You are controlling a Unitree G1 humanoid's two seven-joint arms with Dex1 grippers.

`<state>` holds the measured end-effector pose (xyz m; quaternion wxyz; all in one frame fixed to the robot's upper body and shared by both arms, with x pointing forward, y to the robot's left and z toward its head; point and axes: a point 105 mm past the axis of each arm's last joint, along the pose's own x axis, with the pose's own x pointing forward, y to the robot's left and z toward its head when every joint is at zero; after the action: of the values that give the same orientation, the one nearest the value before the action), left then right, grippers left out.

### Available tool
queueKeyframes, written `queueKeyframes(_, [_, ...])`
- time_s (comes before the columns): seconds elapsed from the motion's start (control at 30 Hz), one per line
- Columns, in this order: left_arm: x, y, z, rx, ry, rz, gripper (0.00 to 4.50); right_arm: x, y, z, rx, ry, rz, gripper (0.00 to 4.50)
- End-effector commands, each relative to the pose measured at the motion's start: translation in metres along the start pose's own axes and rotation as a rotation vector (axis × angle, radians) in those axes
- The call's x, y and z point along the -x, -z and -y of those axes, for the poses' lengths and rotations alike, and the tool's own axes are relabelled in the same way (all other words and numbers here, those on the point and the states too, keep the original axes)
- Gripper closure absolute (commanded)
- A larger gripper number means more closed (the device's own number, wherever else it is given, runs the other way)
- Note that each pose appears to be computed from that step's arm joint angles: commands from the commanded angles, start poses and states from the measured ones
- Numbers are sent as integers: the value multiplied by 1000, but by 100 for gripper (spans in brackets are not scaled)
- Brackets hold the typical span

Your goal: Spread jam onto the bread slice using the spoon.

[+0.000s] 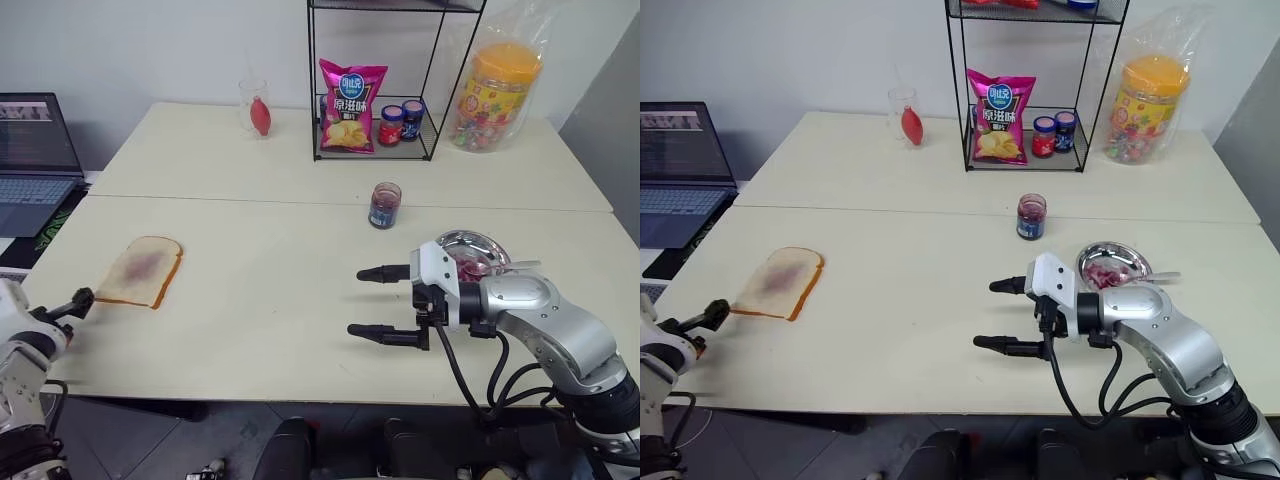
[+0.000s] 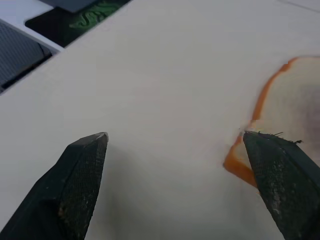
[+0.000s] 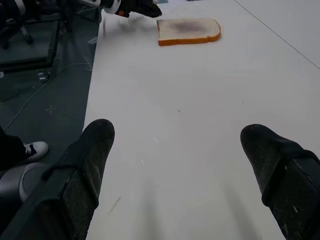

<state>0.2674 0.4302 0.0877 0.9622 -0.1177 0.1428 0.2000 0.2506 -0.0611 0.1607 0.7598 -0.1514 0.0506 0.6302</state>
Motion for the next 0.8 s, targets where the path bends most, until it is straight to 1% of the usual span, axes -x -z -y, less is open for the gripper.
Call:
queueKeyframes(0.03, [-4,-17,22,-19,94,10,0,1,-10,-1,44,-7,28,1])
queueKeyframes(0.17, [-7,-18,36,-33,141,-7,0,2,-10,-2,47,-2,20,1])
queueKeyframes(0.33, [-10,-8,46,-23,166,-79,0,7,-11,0,54,-1,6,1])
queueKeyframes(0.43, [-12,-3,48,-21,159,-111,50,11,-15,1,59,-7,2,0])
queueKeyframes(0.8, [-15,9,49,-1,146,-181,276,16,-30,-1,88,-45,4,0])
